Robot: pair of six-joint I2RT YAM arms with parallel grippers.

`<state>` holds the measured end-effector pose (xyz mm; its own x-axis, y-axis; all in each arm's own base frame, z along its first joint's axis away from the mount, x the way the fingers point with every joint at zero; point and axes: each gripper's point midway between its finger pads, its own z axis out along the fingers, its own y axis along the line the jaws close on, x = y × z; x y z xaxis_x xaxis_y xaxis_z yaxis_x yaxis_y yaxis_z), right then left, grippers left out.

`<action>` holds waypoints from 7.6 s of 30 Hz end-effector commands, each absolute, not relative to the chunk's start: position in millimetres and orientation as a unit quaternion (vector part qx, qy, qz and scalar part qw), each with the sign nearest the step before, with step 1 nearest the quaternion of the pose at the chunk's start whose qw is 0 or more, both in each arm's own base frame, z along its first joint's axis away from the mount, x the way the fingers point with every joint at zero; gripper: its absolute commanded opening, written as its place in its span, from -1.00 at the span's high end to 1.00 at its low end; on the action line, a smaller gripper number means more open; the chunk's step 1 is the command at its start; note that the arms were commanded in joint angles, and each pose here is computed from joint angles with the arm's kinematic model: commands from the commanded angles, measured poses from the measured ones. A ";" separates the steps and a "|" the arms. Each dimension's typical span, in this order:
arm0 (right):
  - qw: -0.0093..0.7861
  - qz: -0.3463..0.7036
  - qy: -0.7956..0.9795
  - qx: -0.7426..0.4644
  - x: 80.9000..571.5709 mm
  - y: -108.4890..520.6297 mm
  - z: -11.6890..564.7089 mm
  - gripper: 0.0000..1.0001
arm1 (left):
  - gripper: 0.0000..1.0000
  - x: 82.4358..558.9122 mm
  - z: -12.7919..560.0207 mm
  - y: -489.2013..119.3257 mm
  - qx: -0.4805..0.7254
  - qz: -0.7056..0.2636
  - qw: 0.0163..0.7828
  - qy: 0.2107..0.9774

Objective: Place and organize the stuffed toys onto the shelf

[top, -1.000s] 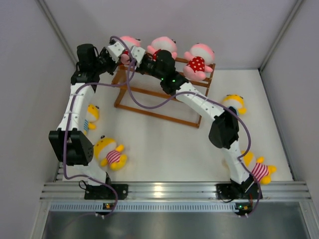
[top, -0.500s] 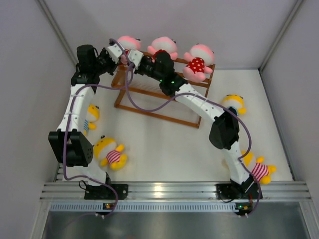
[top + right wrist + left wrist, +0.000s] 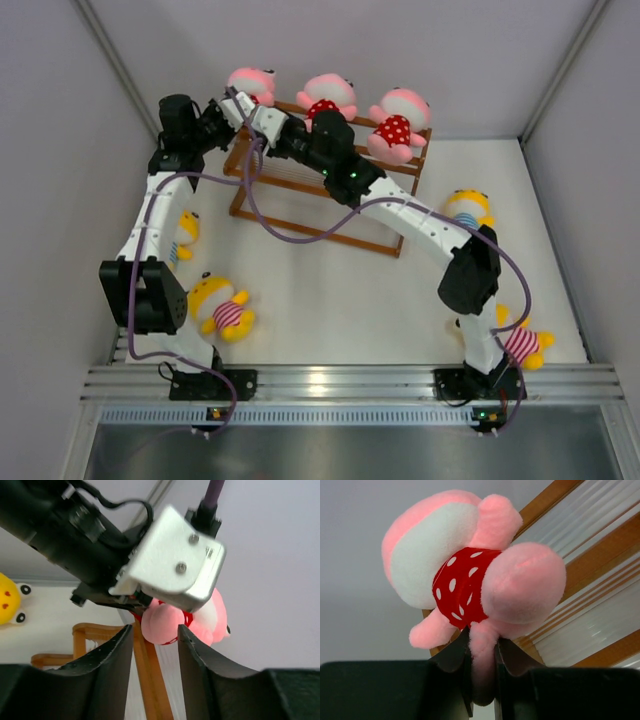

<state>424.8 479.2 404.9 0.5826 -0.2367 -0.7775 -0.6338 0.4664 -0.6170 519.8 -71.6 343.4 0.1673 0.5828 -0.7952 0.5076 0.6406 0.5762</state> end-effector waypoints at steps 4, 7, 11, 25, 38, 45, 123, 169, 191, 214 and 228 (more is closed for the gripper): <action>0.768 0.131 0.398 -0.484 367.3 458.1 466.2 0.12 | 0.83 521.6 332.1 -66.7 0.448 0.040 0.630 0.633; 0.770 0.123 0.407 -0.475 362.0 442.1 465.1 0.11 | 0.82 517.8 329.1 -75.8 0.475 0.027 0.630 0.614; 0.771 0.110 0.419 -0.466 356.5 425.2 465.6 0.08 | 0.81 514.2 330.7 -87.0 0.492 0.004 0.635 0.596; 0.781 0.120 0.447 -0.419 339.4 382.2 482.3 -0.07 | -0.16 516.8 331.2 -78.4 0.469 0.011 0.634 0.615; 0.777 0.139 0.464 -0.401 321.0 359.5 489.5 -0.23 | -0.58 499.7 351.8 -63.5 0.458 0.026 0.646 0.610; 0.736 0.138 0.596 -0.290 329.7 305.8 481.7 -0.37 | -0.96 484.4 369.5 -54.8 0.431 0.034 0.644 0.631; 0.348 0.157 0.923 -0.041 176.7 95.8 250.6 1.00 | -0.96 335.9 188.0 45.4 0.191 0.019 0.305 0.933; 0.614 0.363 0.641 0.284 319.3 222.6 315.1 1.00 | -0.96 336.1 183.0 49.9 0.188 0.024 0.296 0.936; 0.629 0.315 0.623 0.342 359.9 237.2 279.4 1.00 | -0.96 333.6 184.2 54.1 0.188 0.034 0.295 0.936; 0.610 0.284 0.664 0.326 368.6 236.4 245.7 0.66 | -0.96 332.4 182.1 55.5 0.190 0.033 0.293 0.936; 0.605 0.299 0.692 0.255 344.3 241.3 268.5 -0.30 | -0.96 334.4 165.9 104.0 0.148 0.101 0.268 0.947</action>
